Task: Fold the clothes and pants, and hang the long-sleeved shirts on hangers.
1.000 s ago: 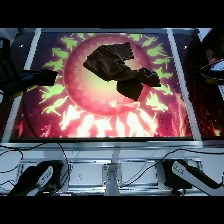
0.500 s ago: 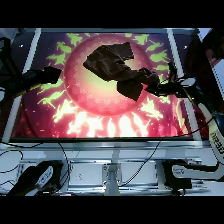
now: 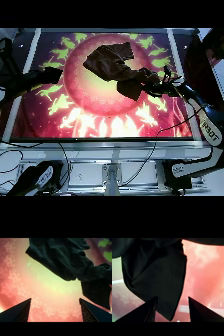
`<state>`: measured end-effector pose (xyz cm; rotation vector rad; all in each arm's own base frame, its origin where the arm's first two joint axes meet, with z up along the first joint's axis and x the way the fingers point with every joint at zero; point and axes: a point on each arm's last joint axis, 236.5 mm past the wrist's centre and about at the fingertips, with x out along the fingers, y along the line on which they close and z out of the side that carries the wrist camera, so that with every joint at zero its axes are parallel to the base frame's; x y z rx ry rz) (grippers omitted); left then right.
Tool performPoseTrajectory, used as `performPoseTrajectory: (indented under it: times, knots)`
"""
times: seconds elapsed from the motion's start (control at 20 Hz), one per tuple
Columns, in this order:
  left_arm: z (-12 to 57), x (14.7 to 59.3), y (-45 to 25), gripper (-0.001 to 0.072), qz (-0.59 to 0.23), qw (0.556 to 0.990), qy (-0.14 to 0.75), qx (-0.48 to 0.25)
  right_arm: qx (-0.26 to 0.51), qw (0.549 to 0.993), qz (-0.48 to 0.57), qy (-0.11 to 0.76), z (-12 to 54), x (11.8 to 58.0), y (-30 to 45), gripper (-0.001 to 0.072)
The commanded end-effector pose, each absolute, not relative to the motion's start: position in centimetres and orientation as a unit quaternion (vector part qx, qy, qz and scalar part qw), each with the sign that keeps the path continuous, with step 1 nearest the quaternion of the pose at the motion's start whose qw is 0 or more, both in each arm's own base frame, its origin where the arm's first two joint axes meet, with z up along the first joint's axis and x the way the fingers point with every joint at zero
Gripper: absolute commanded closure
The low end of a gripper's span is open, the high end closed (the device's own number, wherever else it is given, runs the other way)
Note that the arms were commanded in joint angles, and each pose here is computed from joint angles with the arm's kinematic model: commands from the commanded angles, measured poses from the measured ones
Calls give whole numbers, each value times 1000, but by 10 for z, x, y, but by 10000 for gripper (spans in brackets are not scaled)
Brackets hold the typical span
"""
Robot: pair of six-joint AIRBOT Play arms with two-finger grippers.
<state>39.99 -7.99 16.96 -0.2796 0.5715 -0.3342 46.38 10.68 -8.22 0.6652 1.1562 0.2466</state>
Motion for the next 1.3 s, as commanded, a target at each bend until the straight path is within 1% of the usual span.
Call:
performPoseTrajectory:
  times: [0.0,0.15,0.3,0.4,0.5,0.55,0.6,0.65,0.75,0.85,0.95,1.0,1.1,1.25]
  knots:
    - [166,402,-80,15,-163,935,284,-138,346,733,129,571,-99,454,115,258]
    - [161,404,-80,15,-162,933,290,-139,362,715,146,580,-107,450,132,259]
    - [154,407,-80,15,-161,930,297,-141,357,717,147,580,-113,451,150,271]
    - [148,409,-80,15,-160,928,304,-143,359,722,138,576,-115,455,158,352]
    - [142,411,-79,15,-159,926,312,-144,351,731,137,569,-116,458,164,457]
    - [138,412,-79,15,-159,924,316,-145,350,735,135,565,-116,460,165,556]
    - [135,413,-79,15,-158,923,319,-146,348,738,135,562,-115,462,165,686]
    - [132,415,-79,15,-157,922,322,-147,348,738,138,561,-112,462,165,700]
    - [131,416,-82,15,-161,919,323,-161,341,735,156,565,-100,456,166,700]
    - [138,417,-91,15,-171,913,316,-191,280,742,209,573,-78,437,163,701]
    - [139,416,-93,15,-174,912,316,-197,198,745,224,596,-64,409,146,701]
    - [138,415,-94,15,-176,910,319,-197,175,745,223,603,-58,394,140,701]
    - [135,410,-97,15,-184,905,330,-196,149,750,220,605,-46,361,131,701]
    - [129,407,-99,15,-186,901,339,-197,141,755,217,602,-35,302,126,701]
